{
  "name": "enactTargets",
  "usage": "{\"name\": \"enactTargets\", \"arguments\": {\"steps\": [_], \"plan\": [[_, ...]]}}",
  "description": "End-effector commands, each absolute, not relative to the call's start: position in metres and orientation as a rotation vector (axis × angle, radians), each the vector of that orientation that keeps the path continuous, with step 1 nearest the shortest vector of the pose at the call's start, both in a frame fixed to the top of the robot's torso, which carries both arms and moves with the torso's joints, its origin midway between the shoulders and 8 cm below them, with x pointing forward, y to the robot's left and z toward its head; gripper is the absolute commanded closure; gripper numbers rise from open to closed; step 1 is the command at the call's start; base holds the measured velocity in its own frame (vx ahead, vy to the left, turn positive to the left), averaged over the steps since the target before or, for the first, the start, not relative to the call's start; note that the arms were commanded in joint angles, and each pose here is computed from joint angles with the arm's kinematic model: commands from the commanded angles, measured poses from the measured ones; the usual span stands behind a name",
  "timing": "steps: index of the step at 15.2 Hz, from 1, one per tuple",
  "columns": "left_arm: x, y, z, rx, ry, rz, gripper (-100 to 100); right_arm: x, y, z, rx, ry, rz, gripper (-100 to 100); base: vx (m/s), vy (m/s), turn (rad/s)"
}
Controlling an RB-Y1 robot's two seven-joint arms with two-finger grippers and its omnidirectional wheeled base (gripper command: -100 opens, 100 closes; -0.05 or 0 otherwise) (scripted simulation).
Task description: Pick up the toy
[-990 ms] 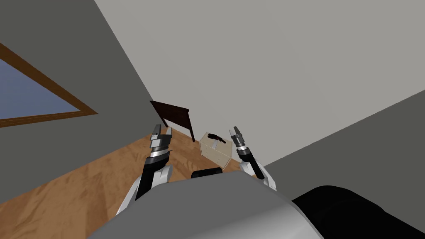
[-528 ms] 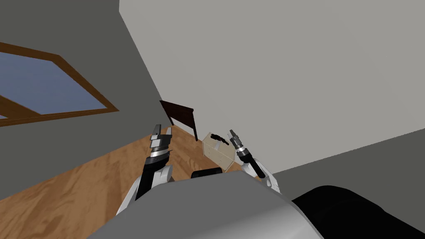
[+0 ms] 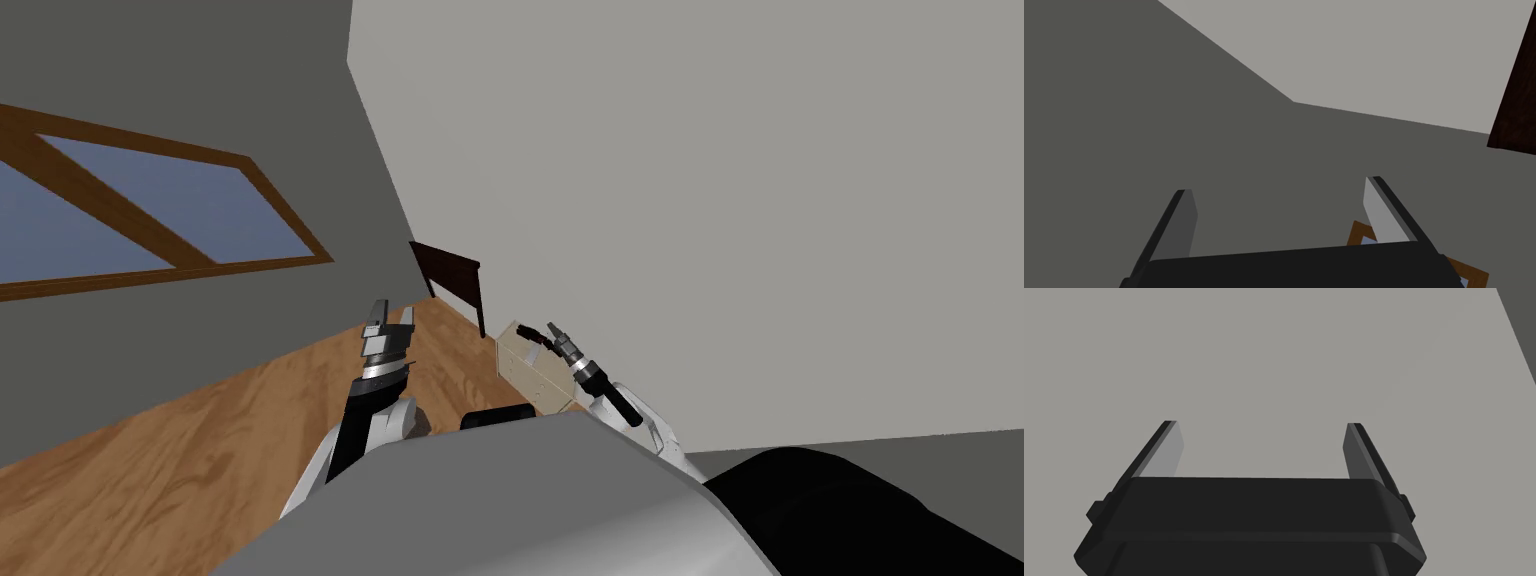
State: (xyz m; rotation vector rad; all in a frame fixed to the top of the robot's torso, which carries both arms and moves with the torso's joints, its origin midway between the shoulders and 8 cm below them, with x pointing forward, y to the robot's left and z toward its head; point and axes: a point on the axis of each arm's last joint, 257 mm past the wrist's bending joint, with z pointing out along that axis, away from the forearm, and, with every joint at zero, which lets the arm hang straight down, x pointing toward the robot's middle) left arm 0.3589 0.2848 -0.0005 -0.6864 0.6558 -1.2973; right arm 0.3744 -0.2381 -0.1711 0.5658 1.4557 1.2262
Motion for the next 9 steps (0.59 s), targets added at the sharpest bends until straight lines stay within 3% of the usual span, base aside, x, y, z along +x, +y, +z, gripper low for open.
{"name": "enactTargets", "arguments": {"steps": [1,9], "plan": [[0.359,0.285,-0.001,-0.686,0.656,-1.297,0,0.373,-0.24,-0.192,0.546,1.539,1.178,-100,0.028,0.005,0.31],[0.359,0.285,-0.001,-0.686,0.656,-1.297,0,0.356,-0.265,-0.266,0.478,1.819,0.992,-100,0.029,-0.002,0.227]]}}
